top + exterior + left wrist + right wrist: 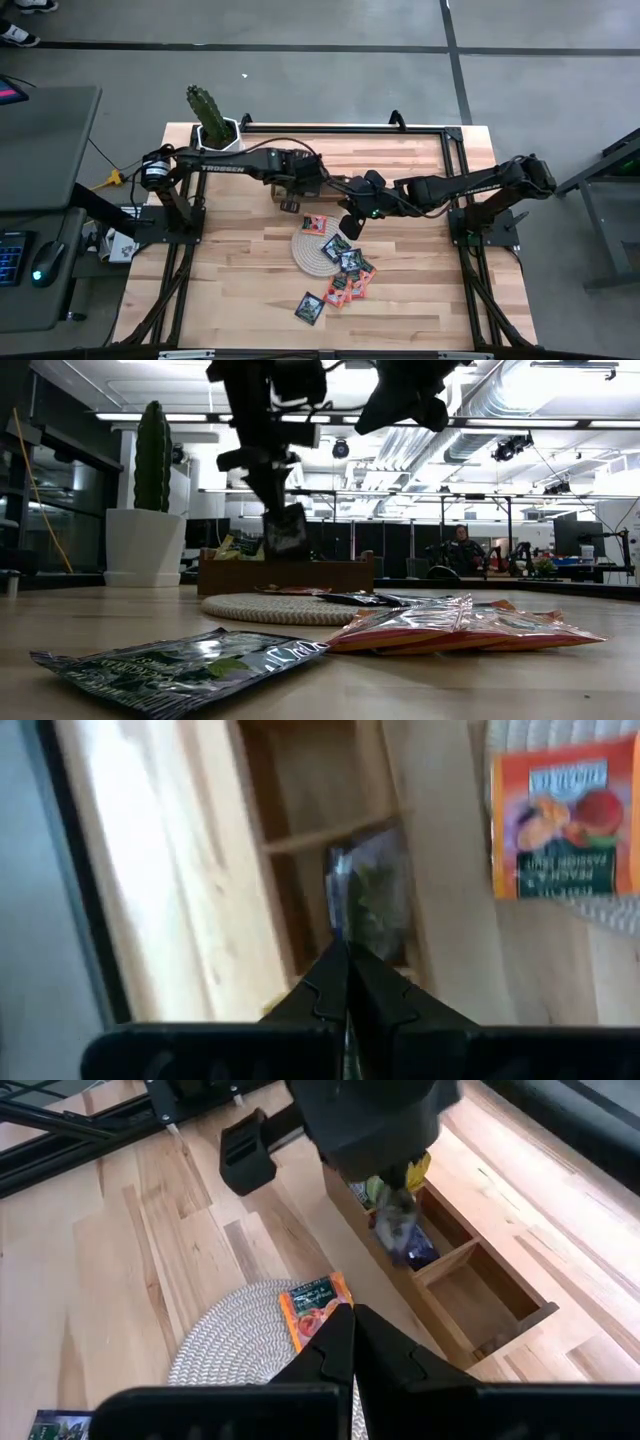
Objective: Pick & Place Tea
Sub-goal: Put the purple tea bag into the middle section of the wooden organizer
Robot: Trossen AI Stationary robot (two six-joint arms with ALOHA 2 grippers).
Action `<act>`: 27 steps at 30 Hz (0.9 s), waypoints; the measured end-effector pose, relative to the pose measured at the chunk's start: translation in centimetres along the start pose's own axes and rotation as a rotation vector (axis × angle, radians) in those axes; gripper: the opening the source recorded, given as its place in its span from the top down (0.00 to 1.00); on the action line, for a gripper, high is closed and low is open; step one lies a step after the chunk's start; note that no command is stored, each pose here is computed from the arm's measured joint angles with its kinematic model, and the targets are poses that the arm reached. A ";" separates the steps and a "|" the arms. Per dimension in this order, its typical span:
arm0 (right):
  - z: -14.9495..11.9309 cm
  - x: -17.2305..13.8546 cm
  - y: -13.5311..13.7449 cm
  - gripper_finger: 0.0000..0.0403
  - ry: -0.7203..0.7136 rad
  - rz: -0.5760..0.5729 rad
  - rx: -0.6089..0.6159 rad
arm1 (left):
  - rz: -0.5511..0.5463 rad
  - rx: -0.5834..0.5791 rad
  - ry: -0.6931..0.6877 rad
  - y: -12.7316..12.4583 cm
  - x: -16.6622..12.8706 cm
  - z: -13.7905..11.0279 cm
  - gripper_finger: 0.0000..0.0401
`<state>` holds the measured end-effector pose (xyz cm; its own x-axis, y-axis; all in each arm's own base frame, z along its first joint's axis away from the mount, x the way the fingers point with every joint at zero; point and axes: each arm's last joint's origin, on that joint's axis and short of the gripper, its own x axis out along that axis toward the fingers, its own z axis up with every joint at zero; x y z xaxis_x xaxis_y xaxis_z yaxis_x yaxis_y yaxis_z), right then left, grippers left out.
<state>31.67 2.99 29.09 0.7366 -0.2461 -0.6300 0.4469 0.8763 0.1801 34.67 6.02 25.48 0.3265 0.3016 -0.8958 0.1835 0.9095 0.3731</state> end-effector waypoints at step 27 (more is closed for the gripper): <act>-0.1 0.0 -0.2 1.00 0.008 -0.030 -0.009 | -0.067 0.007 0.068 1.2 0.8 0.4 1.00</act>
<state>31.51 2.91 28.96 0.7192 -0.2688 -0.6407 0.4639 0.8722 0.1548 35.53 7.26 25.31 0.2497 0.2592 -0.9330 0.2095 0.9262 0.3133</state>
